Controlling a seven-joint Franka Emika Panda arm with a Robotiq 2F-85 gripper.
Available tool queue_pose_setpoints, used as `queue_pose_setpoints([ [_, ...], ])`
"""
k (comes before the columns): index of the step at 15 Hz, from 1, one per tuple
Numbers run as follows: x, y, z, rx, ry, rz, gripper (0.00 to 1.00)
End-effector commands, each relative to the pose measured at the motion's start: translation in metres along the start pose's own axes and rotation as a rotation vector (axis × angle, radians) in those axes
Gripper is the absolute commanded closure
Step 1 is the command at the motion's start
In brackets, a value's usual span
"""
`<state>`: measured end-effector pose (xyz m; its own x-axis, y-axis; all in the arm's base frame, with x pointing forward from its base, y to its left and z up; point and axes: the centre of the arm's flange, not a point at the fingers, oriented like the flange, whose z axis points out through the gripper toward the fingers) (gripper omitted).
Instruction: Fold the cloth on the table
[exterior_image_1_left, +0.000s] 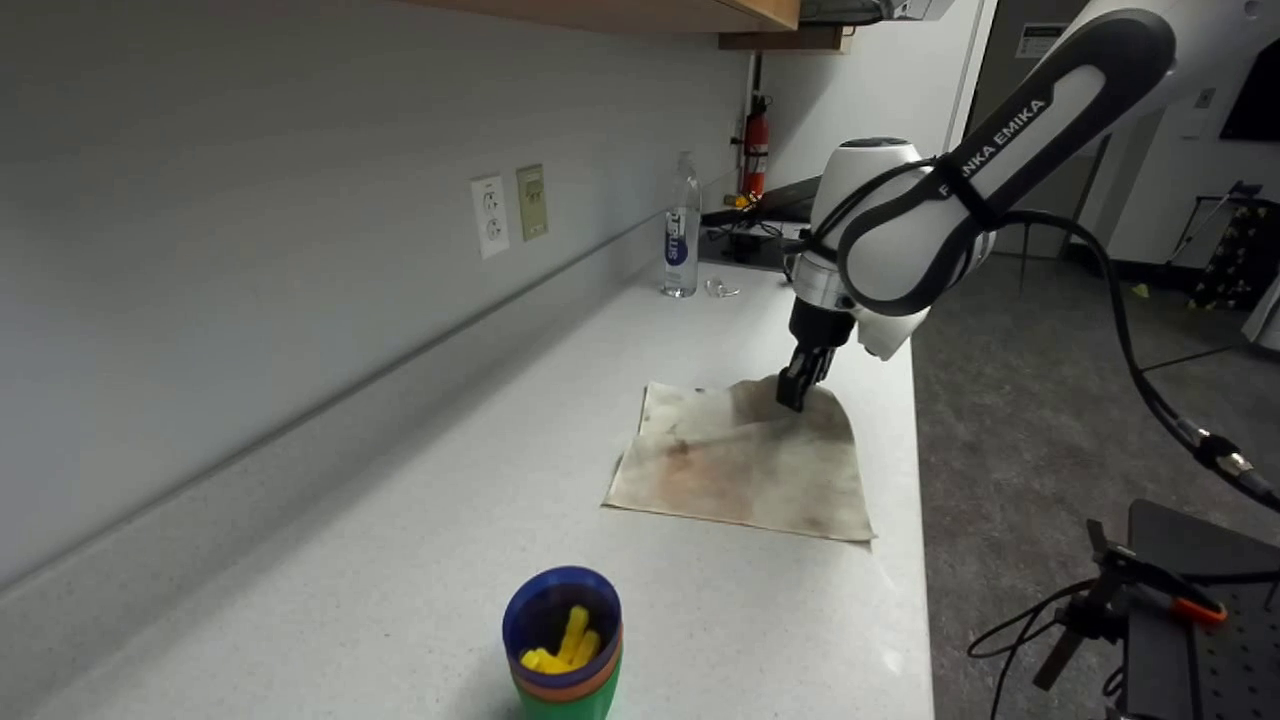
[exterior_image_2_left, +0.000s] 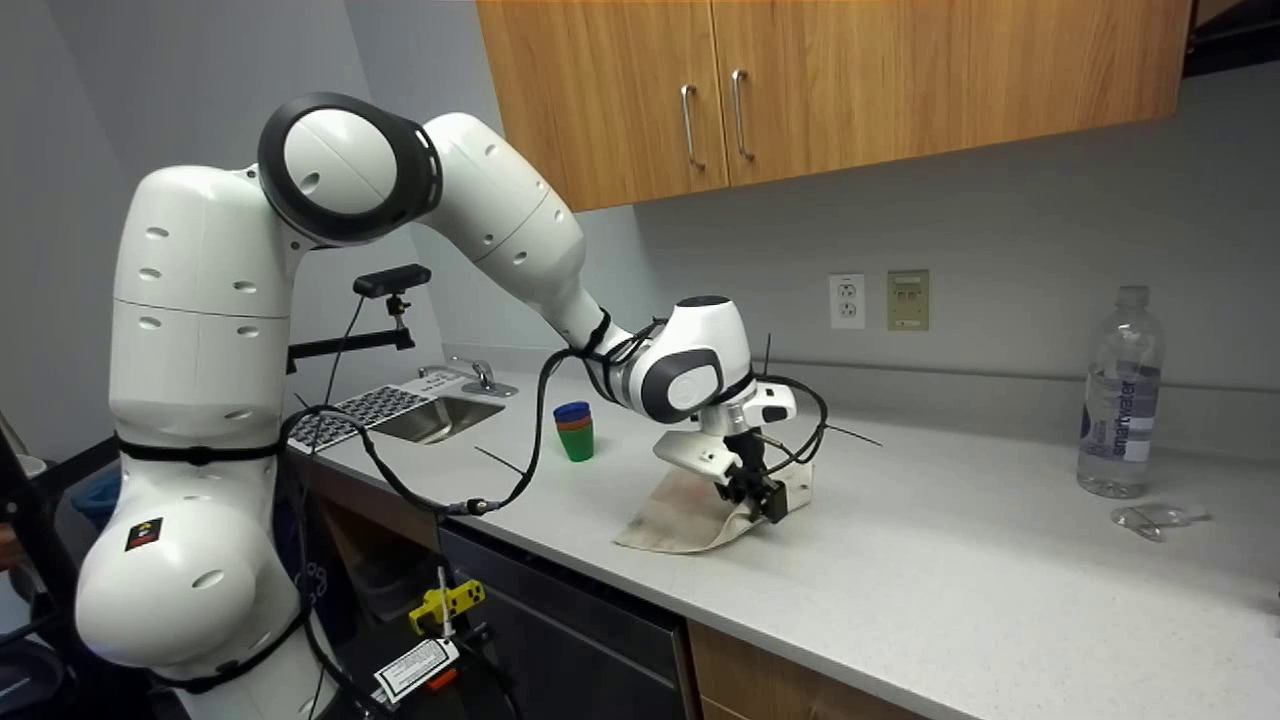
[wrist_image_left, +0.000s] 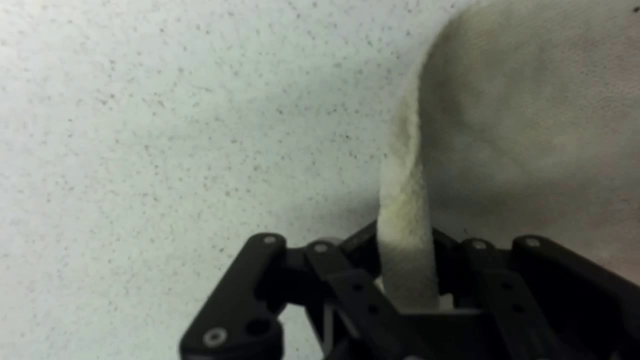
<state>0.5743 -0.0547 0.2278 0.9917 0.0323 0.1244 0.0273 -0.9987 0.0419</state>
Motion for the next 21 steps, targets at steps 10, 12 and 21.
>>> queue_pose_setpoints([
  [10, 0.008, -0.105, -0.024, 0.060, 0.128, -0.227, 0.98],
  [12, 0.014, -0.118, -0.014, 0.028, 0.168, -0.281, 0.98],
  [21, 0.022, -0.169, 0.018, 0.019, 0.225, -0.453, 0.98],
])
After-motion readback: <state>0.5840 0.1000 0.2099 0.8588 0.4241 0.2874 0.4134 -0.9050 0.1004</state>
